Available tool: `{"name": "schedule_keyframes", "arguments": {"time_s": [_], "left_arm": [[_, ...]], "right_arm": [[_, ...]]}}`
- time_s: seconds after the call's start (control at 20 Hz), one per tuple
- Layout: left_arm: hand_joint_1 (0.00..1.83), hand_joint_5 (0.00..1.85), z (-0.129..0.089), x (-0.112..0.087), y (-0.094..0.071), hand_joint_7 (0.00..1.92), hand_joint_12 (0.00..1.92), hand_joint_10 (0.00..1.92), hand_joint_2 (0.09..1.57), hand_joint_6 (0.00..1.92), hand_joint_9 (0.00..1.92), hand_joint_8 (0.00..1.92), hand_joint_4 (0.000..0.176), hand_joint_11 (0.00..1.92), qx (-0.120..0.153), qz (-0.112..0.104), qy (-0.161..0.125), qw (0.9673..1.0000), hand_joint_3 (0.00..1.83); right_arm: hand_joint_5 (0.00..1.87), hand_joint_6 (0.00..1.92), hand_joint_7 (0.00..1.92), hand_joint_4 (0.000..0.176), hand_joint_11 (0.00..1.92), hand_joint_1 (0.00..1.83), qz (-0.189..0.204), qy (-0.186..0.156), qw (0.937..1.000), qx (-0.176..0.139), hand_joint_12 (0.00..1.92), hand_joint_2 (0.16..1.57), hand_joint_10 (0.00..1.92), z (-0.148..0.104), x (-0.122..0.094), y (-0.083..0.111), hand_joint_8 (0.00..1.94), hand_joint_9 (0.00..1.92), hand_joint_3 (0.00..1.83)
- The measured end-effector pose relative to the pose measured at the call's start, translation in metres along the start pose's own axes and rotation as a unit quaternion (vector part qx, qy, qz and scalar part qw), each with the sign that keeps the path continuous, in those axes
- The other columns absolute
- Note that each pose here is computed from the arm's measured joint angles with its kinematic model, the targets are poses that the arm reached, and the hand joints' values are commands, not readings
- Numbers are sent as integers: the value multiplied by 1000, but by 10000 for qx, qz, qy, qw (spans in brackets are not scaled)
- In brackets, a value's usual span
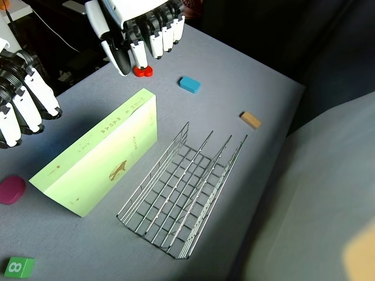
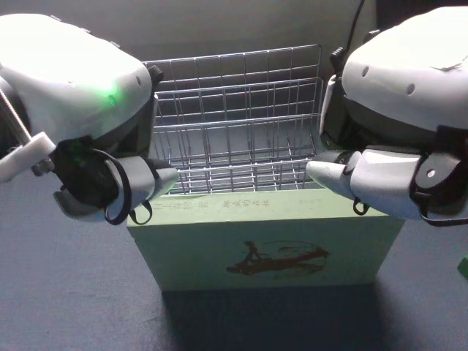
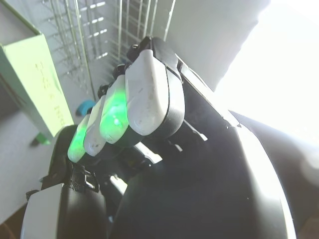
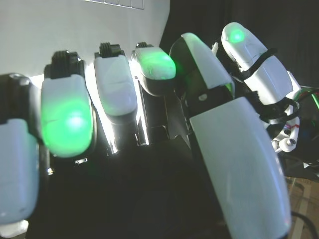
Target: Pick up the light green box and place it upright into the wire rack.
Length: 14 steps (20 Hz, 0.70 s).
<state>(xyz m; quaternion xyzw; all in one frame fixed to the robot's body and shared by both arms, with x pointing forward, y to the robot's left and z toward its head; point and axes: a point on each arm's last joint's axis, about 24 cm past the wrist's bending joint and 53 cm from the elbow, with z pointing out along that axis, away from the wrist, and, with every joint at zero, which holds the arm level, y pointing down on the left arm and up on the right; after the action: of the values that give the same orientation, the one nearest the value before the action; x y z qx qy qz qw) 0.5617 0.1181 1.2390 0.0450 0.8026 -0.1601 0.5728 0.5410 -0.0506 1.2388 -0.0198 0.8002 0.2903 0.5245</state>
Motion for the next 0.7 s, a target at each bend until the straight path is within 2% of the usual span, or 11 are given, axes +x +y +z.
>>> {"name": "schedule_keyframes", "arguments": {"time_s": [0.05, 0.55, 0.6, 0.7], "left_arm": [[23, 302, 0, 1, 0, 267, 626, 25, 1245, 22, 201, 3, 76, 0, -7, -14, 13, 10000, 23], [23, 307, 1, 4, 5, 265, 611, 4, 1254, 3, 206, 1, 77, 0, -91, 46, 60, 9999, 2], [23, 311, 4, 4, 12, 268, 614, 6, 1254, 5, 214, 2, 77, 0, -168, 80, 75, 9998, 2], [26, 315, 6, 4, 17, 273, 618, 8, 1254, 6, 218, 3, 77, 0, -228, 75, 87, 9997, 2]], "right_arm": [[127, 6, 143, 92, 0, 37, -12, -11, 10000, 15, 752, 1023, 17, 0, -1, -1, 3, 136, 25], [152, 3, 160, 90, 0, 70, -24, -5, 10000, -9, 771, 1033, 6, 1, 0, 2, 4, 154, 3], [156, 4, 170, 88, 0, 229, 5, 31, 10000, -19, 777, 997, 8, 10, 2, 7, 6, 162, 0], [153, 2, 162, 85, 0, 428, 0, 63, 10000, 26, 774, 959, 6, 21, 2, 9, 1, 161, 0]]}}
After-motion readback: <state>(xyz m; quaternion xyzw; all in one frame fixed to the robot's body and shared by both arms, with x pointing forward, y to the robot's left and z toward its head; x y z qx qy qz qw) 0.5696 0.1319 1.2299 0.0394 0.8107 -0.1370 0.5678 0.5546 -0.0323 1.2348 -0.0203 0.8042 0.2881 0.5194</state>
